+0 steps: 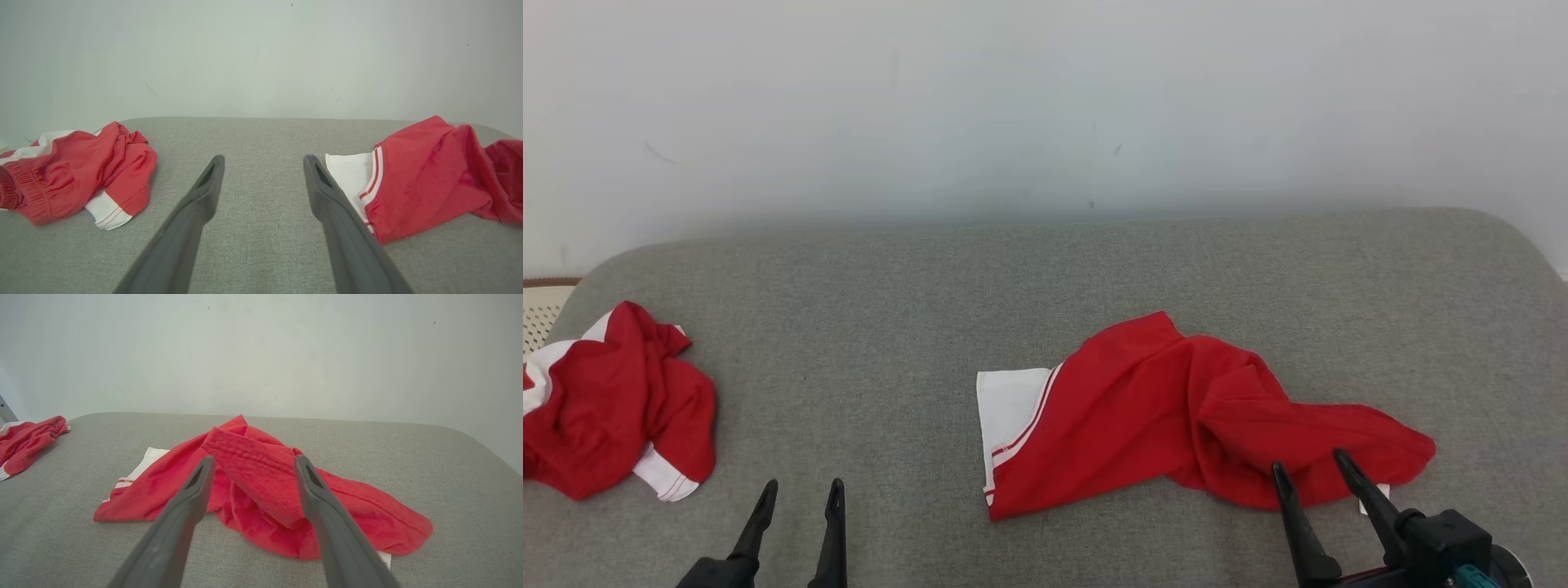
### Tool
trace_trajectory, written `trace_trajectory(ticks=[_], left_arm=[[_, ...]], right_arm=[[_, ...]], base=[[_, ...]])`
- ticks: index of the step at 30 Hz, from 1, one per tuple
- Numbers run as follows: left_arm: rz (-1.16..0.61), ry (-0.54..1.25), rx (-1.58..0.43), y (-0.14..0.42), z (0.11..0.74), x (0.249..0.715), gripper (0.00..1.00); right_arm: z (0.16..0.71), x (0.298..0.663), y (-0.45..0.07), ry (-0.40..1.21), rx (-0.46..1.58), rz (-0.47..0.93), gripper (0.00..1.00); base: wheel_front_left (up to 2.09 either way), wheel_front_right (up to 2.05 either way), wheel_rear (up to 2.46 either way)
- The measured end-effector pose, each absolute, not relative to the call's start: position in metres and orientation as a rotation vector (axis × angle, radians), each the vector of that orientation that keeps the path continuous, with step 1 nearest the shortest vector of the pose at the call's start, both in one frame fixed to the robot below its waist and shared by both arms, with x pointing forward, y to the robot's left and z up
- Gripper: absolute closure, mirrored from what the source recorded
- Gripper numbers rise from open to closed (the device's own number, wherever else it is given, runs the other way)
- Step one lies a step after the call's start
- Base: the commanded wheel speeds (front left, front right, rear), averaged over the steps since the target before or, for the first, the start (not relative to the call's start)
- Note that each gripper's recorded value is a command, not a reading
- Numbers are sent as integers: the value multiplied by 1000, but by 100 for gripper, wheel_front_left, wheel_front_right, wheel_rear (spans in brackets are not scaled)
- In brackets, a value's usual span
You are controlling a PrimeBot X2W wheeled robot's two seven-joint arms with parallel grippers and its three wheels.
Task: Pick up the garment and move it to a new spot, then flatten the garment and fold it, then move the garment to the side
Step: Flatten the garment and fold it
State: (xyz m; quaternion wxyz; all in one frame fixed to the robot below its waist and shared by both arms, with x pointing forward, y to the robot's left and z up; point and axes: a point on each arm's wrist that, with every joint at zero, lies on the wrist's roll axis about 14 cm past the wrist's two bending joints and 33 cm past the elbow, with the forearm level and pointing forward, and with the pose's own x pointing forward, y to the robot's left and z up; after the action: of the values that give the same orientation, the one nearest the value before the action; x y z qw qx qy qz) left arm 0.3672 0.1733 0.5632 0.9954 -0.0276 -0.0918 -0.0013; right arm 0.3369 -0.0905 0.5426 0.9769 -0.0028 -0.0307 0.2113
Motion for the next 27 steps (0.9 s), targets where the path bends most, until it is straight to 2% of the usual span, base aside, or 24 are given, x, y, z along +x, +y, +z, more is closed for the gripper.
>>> trace_trajectory(ticks=[5,13,20,21,22,23,24,27], left_arm=[[1,-180,-58,174,562,367,0],[5,-176,-78,171,557,371,0],[32,-165,-93,176,550,375,0],[34,-162,-94,177,548,375,0],[39,-158,-94,178,546,376,0],[45,-156,-94,180,545,376,0],[50,-151,-94,181,543,377,0],[68,-140,-94,185,537,379,0]], right_arm=[[542,343,-89,-51,-46,447,0],[526,365,-64,8,-207,612,0],[502,390,-60,83,-314,672,1],[498,392,-59,94,-318,677,60],[495,394,-59,103,-318,682,60],[492,396,-59,112,-317,685,77],[490,397,-59,120,-314,688,100],[495,405,-64,99,-269,665,100]], base=[[0,0,0],[0,0,0],[0,0,0],[0,0,0],[0,0,0],[0,0,0],[0,0,0],[0,0,0]])
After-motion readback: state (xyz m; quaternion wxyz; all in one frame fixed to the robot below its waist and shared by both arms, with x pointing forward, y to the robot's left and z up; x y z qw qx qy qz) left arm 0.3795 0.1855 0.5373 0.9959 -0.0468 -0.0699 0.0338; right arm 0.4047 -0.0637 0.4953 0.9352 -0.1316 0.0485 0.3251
